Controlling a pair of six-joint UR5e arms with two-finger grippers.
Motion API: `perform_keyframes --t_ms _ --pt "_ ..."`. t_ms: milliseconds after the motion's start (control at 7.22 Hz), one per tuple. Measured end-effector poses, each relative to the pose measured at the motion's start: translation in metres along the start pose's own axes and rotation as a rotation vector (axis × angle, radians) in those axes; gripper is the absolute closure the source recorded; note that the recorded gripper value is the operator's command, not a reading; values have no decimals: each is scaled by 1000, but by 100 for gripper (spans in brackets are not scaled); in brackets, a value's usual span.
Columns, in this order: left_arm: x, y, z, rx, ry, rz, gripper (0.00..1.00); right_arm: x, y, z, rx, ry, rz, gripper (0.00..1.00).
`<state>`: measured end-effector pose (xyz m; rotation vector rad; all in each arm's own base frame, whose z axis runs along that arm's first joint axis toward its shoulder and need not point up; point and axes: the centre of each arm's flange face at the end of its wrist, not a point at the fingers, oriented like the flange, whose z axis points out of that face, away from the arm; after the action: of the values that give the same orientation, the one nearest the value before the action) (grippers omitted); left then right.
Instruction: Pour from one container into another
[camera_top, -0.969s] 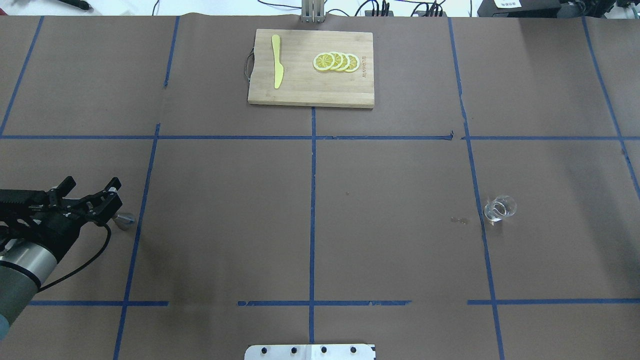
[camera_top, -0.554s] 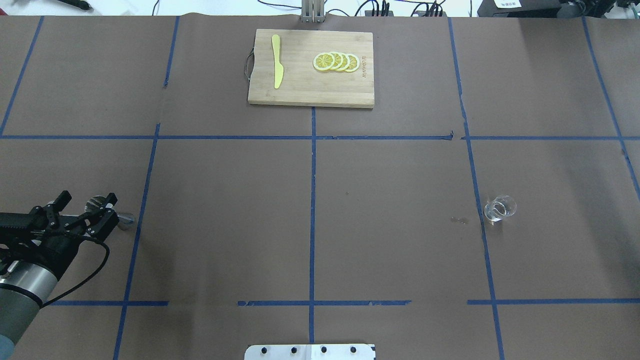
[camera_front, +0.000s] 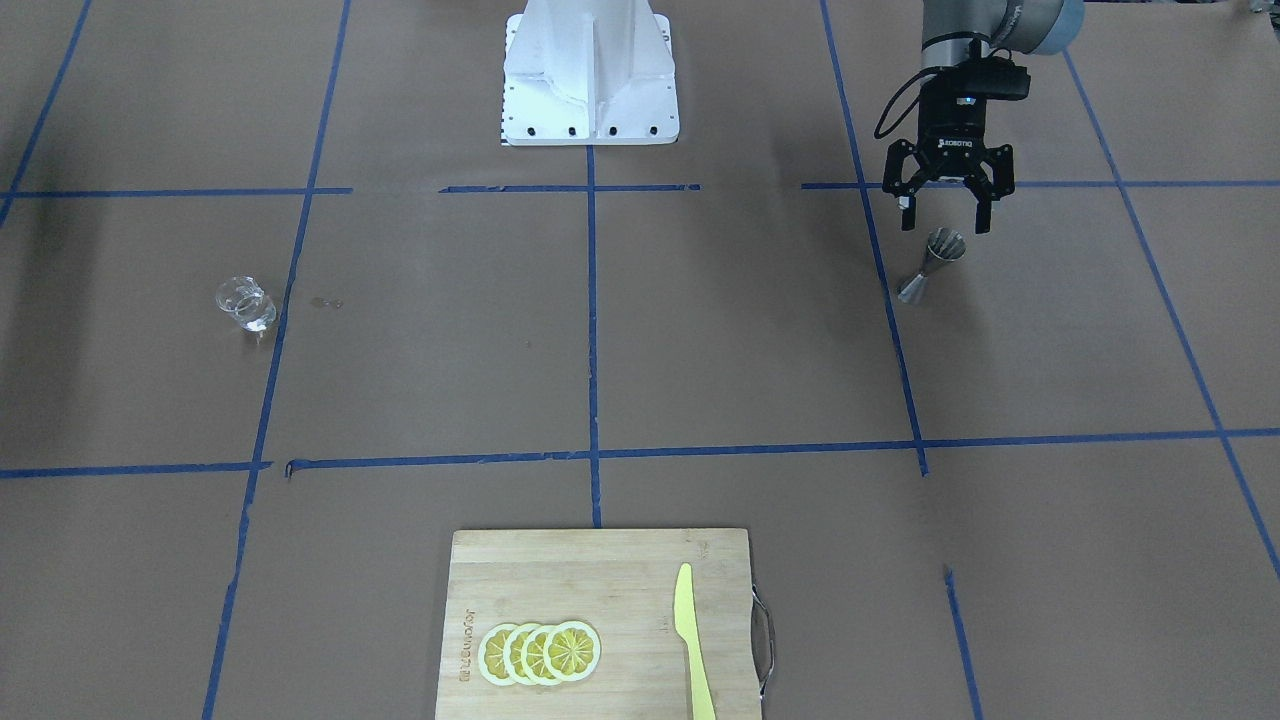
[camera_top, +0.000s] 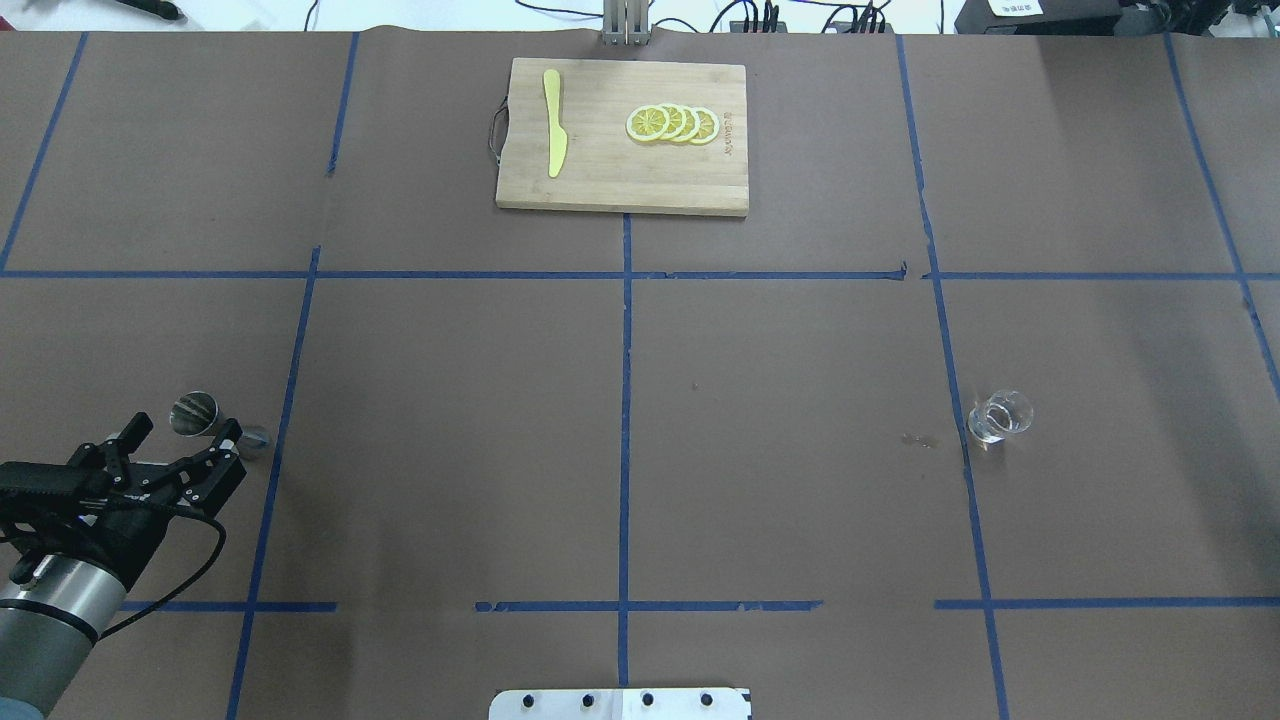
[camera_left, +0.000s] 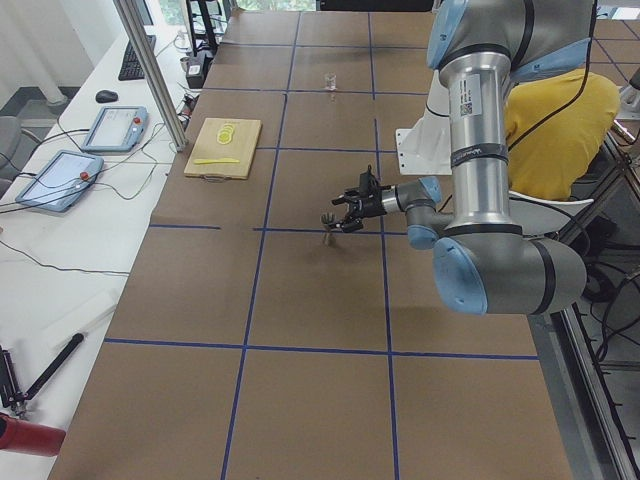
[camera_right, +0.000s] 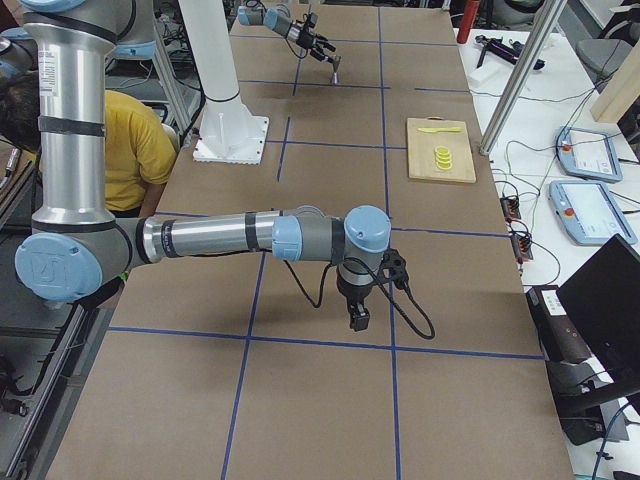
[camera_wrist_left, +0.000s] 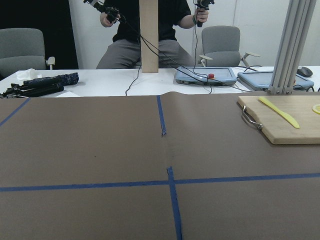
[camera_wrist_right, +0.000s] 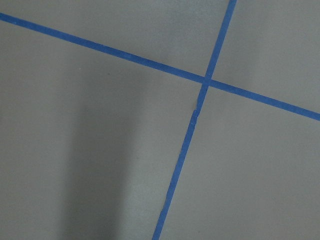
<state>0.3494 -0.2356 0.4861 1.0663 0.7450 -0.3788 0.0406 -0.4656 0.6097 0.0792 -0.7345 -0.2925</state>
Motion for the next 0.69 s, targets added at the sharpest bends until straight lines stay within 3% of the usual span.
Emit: perform_keyframes --t_ms 692 --pt "-8 30 6 -19 -9 -1 0 2 1 2 -3 1 0 0"
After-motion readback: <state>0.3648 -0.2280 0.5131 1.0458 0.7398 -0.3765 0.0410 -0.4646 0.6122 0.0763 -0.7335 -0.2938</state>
